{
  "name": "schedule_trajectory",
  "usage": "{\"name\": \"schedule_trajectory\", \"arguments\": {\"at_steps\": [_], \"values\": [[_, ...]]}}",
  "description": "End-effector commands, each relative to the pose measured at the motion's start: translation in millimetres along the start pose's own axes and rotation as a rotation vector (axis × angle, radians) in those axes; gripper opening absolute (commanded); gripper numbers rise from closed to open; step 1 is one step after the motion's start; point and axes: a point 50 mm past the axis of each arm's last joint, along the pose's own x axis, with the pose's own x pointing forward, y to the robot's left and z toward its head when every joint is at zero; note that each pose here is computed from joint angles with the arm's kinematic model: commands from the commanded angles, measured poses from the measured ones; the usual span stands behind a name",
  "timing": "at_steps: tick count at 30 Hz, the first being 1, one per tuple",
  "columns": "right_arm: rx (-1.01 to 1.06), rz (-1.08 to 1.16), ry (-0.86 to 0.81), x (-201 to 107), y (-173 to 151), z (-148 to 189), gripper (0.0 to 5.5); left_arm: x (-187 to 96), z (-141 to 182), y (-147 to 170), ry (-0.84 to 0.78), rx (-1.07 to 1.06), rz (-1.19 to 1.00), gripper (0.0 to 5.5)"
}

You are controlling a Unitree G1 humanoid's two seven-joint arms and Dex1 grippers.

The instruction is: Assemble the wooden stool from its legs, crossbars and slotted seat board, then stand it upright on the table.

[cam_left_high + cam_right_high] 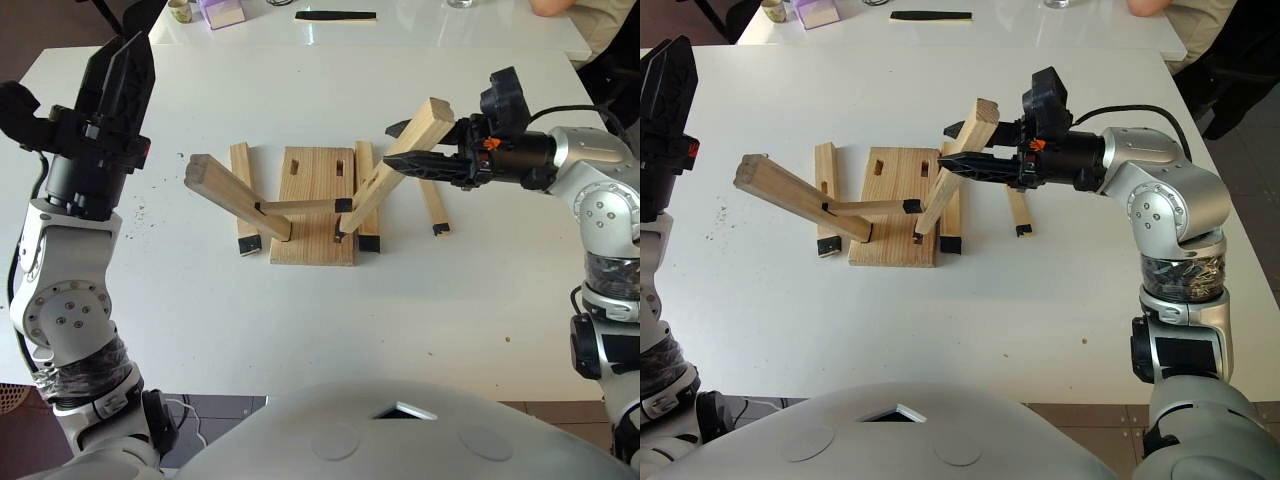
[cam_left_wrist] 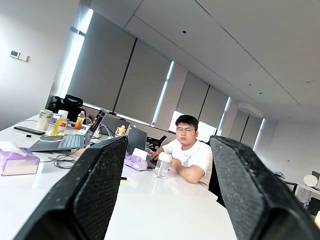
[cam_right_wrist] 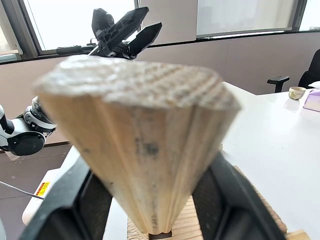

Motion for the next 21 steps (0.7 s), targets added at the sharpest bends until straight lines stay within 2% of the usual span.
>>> {"name": "schedule_trajectory", "arguments": {"at_steps": [1, 12, 21], "values": [[0.014, -0.007, -0.018, 1, -1, -2, 2.04, -2, -3, 4, 0.005, -0.014, 0.015, 3.02], [0.037, -0.069, 0.056, -3, -13, -28, 2.04, -2, -9, 3, 0.020, -0.019, 0.009, 3.02], [-0.129, -0.048, 0.106, 8, -8, -15, 2.04, -9, -17, -2, 0.040, -0.016, 0.013, 3.02]]}}
